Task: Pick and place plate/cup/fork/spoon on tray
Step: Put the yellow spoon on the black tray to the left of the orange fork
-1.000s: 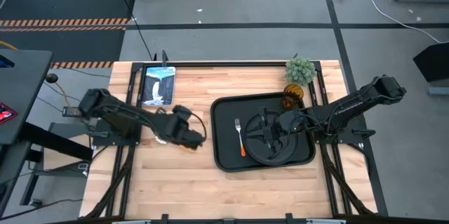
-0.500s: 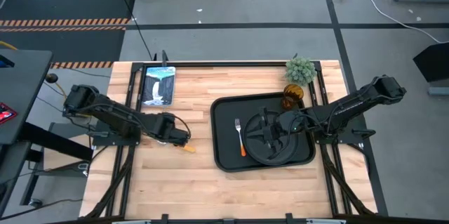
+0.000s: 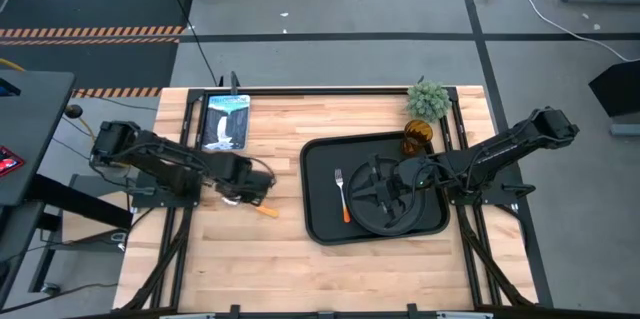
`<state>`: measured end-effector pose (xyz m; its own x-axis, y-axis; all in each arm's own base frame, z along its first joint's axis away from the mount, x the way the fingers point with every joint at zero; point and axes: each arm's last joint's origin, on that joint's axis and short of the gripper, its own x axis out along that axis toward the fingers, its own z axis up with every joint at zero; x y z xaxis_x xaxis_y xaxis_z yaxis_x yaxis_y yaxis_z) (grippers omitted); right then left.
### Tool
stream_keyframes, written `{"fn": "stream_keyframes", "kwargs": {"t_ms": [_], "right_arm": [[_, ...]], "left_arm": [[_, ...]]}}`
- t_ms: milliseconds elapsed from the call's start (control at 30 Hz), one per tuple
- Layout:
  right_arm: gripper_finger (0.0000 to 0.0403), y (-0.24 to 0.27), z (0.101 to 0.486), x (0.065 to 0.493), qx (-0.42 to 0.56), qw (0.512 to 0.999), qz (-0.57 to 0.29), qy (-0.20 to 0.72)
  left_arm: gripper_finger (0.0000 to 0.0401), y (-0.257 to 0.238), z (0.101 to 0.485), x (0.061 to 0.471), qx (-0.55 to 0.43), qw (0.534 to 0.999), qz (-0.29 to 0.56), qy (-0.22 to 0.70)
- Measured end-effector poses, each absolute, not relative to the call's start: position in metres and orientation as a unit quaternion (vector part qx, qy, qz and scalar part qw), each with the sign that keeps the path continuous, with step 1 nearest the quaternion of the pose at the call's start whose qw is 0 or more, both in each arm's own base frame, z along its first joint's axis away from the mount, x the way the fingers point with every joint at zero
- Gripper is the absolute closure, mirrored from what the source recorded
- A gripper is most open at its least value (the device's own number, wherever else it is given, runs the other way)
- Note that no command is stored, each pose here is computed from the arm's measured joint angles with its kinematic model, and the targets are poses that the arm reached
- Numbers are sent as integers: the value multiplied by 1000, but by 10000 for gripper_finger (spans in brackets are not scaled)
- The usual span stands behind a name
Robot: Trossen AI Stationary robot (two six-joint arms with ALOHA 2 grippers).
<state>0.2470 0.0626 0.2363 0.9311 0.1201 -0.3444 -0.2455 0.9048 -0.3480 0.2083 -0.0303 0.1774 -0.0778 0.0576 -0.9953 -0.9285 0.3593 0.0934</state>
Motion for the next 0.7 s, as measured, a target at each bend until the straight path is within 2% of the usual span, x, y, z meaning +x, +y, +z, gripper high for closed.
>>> {"fn": "stream_keyframes", "kwargs": {"t_ms": [133, 300, 467, 700], "right_arm": [[328, 63, 236, 247, -196, 963, 95, 160], [328, 63, 236, 247, -196, 963, 95, 160], [328, 62, 235, 246, -190, 963, 94, 167], [328, 63, 235, 247, -186, 964, 93, 165]], "left_arm": [[237, -17, 175, 226, -384, 620, 383, 568], [254, -9, 158, 240, -364, 636, 366, 574], [259, -16, 141, 262, -349, 669, 311, 578], [259, -30, 139, 273, -309, 662, 302, 613]]}}
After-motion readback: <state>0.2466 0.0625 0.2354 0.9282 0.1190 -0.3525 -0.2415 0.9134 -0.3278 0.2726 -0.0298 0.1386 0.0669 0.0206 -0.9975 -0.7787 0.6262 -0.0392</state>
